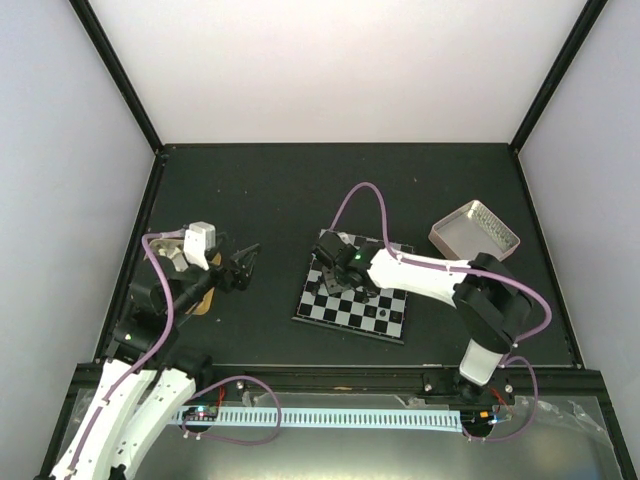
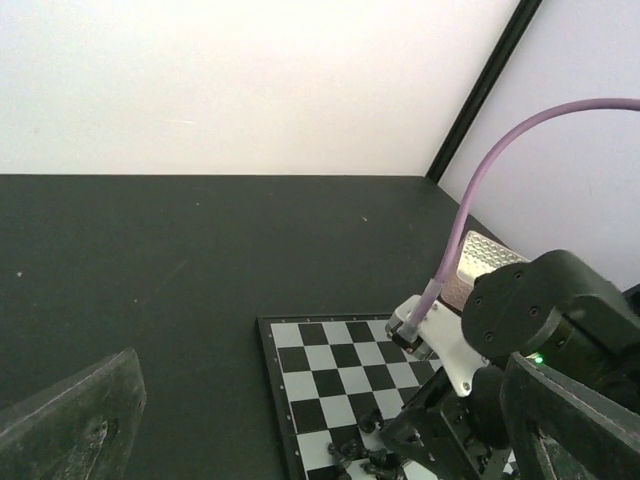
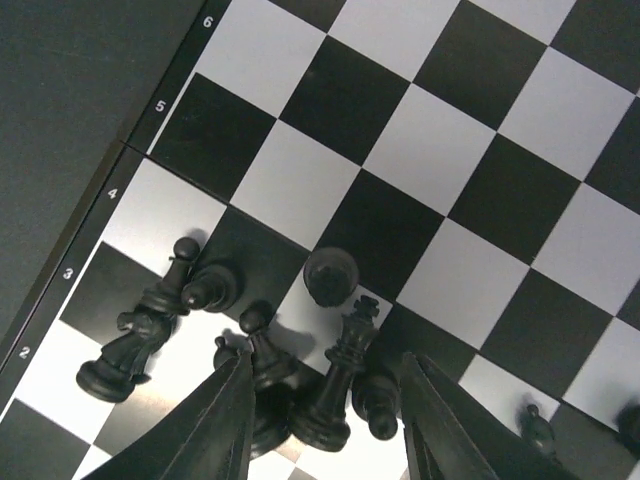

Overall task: Set up the chess pieces on the board
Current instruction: Pick up the chess piece from the chessboard, then place the chess piece on the chessboard, then pick up the chess piece from the chessboard, then place the chess piece on the chessboard, then pick up the chess piece from the chessboard.

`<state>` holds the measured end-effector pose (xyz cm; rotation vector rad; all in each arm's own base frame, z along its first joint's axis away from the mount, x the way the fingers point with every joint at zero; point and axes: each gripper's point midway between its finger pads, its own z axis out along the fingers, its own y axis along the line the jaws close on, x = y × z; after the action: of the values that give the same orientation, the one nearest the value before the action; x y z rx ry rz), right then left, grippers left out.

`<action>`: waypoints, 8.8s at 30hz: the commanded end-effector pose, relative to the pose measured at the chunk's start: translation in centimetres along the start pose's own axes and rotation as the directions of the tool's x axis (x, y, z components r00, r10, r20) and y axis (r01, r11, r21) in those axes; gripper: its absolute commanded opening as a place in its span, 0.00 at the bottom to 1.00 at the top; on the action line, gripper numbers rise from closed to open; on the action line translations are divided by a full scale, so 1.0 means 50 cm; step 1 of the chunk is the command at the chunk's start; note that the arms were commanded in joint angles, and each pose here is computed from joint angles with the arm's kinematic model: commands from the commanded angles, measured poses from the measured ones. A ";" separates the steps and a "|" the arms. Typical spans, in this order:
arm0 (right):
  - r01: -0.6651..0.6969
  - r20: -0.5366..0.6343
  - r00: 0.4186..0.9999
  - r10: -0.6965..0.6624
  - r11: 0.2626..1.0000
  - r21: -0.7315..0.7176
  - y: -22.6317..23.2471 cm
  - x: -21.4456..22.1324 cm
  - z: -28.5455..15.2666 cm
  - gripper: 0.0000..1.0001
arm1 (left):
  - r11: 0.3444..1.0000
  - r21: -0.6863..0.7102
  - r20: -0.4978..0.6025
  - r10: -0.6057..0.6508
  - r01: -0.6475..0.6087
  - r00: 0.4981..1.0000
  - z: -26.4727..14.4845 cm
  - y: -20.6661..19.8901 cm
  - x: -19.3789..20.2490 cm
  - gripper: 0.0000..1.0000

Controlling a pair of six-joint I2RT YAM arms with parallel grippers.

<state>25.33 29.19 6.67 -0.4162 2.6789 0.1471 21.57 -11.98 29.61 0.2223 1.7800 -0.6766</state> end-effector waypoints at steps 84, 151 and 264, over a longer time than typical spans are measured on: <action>-0.199 -0.202 0.960 0.194 0.980 -0.002 -0.185 0.299 -0.095 0.28 | 0.996 -0.094 0.033 0.000 0.003 0.999 -0.014 0.032 -0.007 0.99; 0.698 0.727 0.665 -0.170 0.487 -0.525 0.150 0.017 -0.373 0.10 | 0.754 0.459 -0.497 -0.221 0.471 0.839 0.082 -0.183 0.094 0.92; -0.324 0.416 0.827 0.378 0.925 -0.197 -0.181 0.037 -0.124 0.73 | 0.974 -0.161 -0.778 -0.028 -0.156 0.628 0.194 -0.059 0.418 0.45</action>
<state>23.49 19.28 9.84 0.0412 2.2994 0.4487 21.13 -24.23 9.43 0.5418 2.6088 -0.3759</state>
